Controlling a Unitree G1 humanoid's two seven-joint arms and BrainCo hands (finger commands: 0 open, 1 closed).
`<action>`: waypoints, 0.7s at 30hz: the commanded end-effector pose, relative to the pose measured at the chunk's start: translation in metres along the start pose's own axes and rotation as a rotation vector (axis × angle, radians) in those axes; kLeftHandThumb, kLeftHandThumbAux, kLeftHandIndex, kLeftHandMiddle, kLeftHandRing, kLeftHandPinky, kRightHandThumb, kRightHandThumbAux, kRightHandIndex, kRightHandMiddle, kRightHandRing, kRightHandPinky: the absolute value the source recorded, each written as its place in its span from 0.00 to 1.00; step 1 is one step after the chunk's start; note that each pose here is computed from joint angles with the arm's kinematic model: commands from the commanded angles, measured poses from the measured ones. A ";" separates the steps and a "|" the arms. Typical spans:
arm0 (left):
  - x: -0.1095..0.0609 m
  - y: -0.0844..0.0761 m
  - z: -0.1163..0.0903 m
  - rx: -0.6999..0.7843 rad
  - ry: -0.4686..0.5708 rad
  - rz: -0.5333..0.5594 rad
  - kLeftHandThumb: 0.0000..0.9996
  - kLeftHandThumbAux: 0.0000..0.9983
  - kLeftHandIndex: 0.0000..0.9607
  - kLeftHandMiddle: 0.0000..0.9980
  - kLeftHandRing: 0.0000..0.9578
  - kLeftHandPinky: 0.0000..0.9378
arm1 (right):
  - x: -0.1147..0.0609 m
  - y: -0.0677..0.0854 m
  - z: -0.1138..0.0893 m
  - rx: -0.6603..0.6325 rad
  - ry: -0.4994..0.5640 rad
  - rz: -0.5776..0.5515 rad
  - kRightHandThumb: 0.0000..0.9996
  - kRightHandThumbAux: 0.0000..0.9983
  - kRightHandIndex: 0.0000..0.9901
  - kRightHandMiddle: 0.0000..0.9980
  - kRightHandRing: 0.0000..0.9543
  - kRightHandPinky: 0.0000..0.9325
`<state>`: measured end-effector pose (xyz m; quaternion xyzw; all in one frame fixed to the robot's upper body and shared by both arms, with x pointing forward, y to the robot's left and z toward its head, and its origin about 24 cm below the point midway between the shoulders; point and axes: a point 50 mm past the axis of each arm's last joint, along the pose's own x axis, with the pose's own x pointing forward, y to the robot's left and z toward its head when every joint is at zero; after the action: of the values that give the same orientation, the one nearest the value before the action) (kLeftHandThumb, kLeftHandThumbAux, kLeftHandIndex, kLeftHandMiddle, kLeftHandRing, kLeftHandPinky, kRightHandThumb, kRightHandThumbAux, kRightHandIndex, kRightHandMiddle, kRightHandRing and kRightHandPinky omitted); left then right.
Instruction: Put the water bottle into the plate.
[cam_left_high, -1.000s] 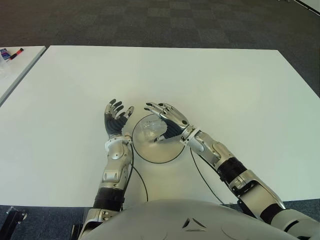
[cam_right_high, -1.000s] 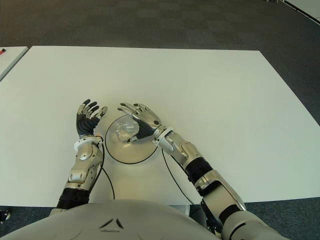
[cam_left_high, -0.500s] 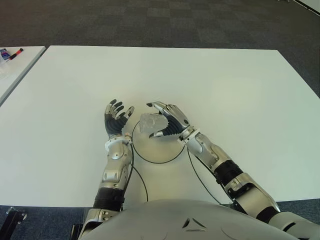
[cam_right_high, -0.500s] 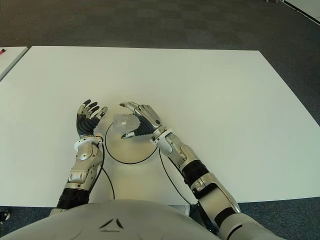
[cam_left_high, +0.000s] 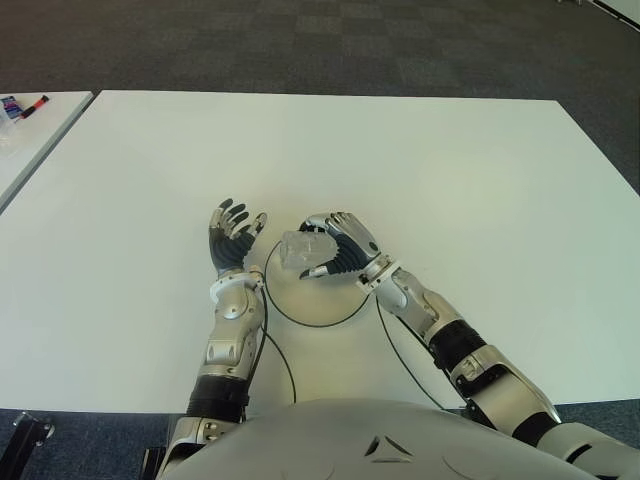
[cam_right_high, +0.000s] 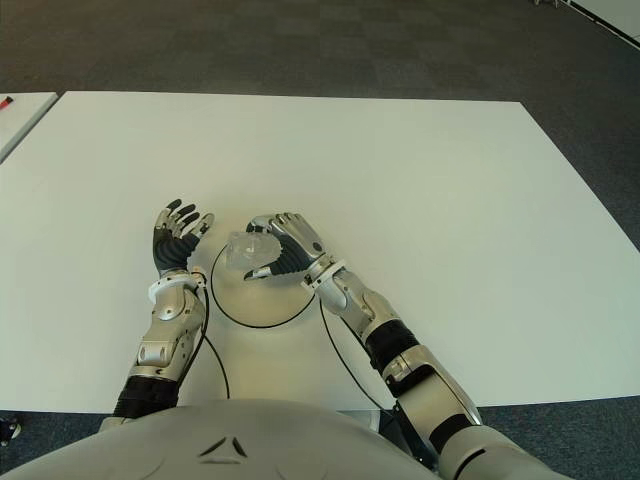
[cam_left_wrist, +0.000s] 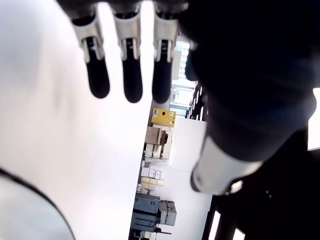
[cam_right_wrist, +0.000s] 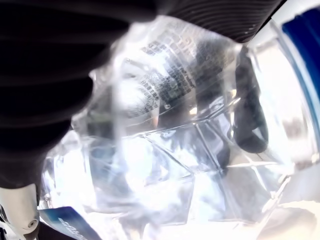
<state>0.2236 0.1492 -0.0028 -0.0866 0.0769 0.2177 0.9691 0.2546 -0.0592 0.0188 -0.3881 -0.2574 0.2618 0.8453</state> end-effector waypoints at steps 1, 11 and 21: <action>-0.011 -0.024 -0.006 -0.103 0.058 0.002 0.11 0.88 0.18 0.27 0.29 0.31 | 0.005 -0.007 0.000 0.010 -0.020 -0.020 0.95 0.66 0.37 0.51 0.58 0.74; -0.011 -0.024 -0.006 -0.098 0.054 0.006 0.11 0.88 0.19 0.28 0.30 0.33 | 0.006 -0.007 0.000 0.020 -0.024 -0.010 0.95 0.66 0.38 0.51 0.58 0.72; -0.011 -0.024 -0.006 -0.096 0.054 0.007 0.10 0.88 0.19 0.28 0.30 0.32 | 0.006 -0.007 -0.002 0.021 -0.019 -0.002 0.95 0.66 0.38 0.50 0.58 0.72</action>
<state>0.2236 0.1492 -0.0028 -0.0864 0.0769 0.2176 0.9692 0.2575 -0.0608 0.0197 -0.3821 -0.2548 0.2698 0.8463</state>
